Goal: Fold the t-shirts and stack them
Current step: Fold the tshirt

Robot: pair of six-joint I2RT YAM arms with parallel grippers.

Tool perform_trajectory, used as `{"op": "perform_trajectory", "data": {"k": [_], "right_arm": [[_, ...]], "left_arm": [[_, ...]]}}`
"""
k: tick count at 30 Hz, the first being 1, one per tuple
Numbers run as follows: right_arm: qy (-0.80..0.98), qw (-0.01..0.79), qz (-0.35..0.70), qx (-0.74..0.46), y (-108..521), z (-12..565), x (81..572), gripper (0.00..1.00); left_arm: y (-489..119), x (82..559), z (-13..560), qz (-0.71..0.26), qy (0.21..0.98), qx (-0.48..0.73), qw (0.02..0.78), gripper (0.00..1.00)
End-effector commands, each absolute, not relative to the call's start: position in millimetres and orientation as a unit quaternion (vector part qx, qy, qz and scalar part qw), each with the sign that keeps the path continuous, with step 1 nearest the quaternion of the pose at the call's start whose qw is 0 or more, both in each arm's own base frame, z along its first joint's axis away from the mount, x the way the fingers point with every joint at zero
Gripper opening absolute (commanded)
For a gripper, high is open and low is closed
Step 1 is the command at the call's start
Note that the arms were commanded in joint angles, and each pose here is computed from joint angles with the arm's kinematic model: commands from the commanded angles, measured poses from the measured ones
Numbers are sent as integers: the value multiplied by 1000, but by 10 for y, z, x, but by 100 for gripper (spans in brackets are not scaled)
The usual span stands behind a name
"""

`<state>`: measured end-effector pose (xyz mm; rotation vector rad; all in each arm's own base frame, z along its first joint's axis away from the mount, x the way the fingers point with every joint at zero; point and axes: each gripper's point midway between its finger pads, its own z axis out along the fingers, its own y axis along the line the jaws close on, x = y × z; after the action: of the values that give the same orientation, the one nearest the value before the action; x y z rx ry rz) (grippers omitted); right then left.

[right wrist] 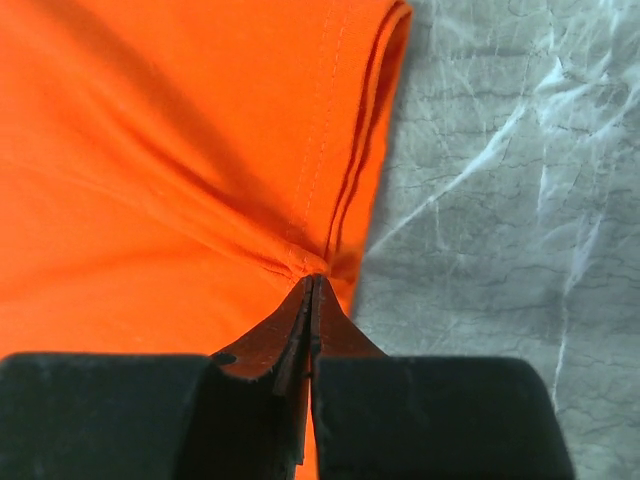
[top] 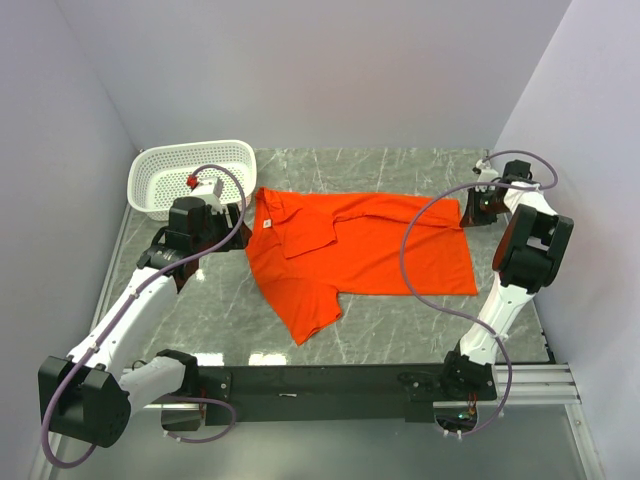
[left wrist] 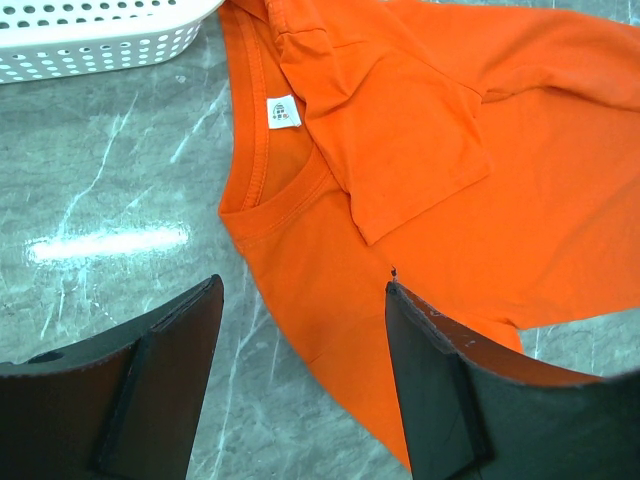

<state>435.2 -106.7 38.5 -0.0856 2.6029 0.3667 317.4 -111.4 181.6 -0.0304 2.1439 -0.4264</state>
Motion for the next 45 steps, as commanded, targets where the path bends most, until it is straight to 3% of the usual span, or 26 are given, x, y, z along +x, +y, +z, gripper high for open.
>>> {"op": "perform_trajectory", "data": {"k": [1,9,12,13,16,22,25,29,34,45], "right_arm": [[951,290,98,-48,-1209,637,4418,4],[951,293,83,-45,-1266,617,4405,5],[951,294,81,-45,-1262,614,4403,11],[951,295,79,-43,-1272,628,4398,24],[950,304,57,-40,-1322,720,4345,40],[934,349,42,-64,-1246,959,4190,56],[934,343,86,-43,-1206,934,4400,56],[929,318,186,25,-1034,902,4713,57],[928,308,196,78,-1112,740,4978,57],[924,297,218,104,-1075,577,5127,57]], "left_arm": [[-1130,3187,1901,-181,862,-4,474,71],[-1131,3191,1881,-180,863,-4,471,71],[-1137,3194,1879,-181,864,-3,470,71],[-1135,3193,1884,-181,863,-4,471,71],[-1182,3177,1864,-194,864,-3,465,72],[-1465,3088,1568,-278,875,-43,394,71],[-1600,3189,1396,-308,877,-77,360,71],[-1693,3696,1358,-287,878,-95,371,71],[-1651,4371,1277,-215,886,-121,392,66],[-1652,5052,631,-119,909,-176,359,59]]}}
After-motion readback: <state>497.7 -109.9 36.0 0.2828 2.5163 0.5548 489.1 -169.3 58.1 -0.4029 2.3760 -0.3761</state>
